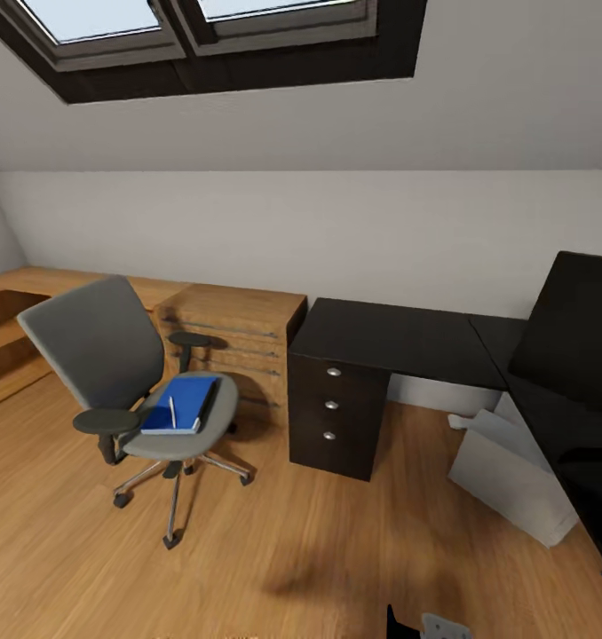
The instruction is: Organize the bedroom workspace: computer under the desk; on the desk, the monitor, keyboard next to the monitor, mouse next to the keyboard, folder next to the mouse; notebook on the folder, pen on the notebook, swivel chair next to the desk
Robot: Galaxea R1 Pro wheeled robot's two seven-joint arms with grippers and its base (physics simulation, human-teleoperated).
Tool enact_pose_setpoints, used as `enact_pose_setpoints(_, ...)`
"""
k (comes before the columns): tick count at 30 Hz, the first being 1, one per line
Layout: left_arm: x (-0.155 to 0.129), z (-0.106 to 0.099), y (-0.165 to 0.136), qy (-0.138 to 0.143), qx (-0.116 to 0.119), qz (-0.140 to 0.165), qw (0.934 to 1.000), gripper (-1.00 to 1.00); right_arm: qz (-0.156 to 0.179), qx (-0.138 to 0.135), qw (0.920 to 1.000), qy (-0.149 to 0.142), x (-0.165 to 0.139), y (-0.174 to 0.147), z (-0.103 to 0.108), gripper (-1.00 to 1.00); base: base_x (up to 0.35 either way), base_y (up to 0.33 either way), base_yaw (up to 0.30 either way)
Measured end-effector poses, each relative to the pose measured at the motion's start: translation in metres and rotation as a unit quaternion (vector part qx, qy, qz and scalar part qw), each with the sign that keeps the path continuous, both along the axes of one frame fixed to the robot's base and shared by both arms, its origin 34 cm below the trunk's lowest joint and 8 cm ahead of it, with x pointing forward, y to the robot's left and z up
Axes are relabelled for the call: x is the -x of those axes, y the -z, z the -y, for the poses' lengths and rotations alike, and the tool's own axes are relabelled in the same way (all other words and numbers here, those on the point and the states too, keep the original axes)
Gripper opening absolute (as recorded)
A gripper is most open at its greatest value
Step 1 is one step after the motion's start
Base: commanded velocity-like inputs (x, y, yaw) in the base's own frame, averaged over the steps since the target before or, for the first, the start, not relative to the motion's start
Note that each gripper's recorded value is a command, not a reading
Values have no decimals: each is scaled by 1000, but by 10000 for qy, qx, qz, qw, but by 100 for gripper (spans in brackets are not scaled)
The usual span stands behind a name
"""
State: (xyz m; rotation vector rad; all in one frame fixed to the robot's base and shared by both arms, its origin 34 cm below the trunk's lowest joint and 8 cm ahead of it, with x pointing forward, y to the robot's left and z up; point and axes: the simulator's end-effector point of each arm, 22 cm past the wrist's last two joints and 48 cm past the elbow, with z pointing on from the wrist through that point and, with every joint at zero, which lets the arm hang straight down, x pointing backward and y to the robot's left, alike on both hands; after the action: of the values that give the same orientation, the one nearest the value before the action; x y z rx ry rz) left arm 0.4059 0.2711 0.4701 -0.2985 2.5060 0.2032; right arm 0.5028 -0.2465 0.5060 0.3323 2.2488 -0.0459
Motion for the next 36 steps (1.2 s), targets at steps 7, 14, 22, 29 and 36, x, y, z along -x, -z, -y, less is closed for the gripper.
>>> enact_pose_setpoints(7,0,0,0,-4,0,1,10000,100,3,2,10000,-2,0,0,0,100,-133,91,-273)
enact_pose_setpoints(14,0,1,0,13,-1,7,10000,100,-1,1,10000,-1,0,0,0,100,-16,11,-159)
enact_pose_setpoints(22,-1,1,-8,30,-6,21,10000,100,5,2,10000,-16,-1,-7,0,100,-2,1,-17)
enact_pose_setpoints(29,-1,-1,-20,-22,-40,-2,10000,100,-4,6,10000,-20,-1,-19,1,100,-55,0,0)
enact_pose_setpoints(36,-1,-1,-31,-34,-39,-7,10000,100,-11,5,10000,-22,-2,-31,1,100,-300,0,0)
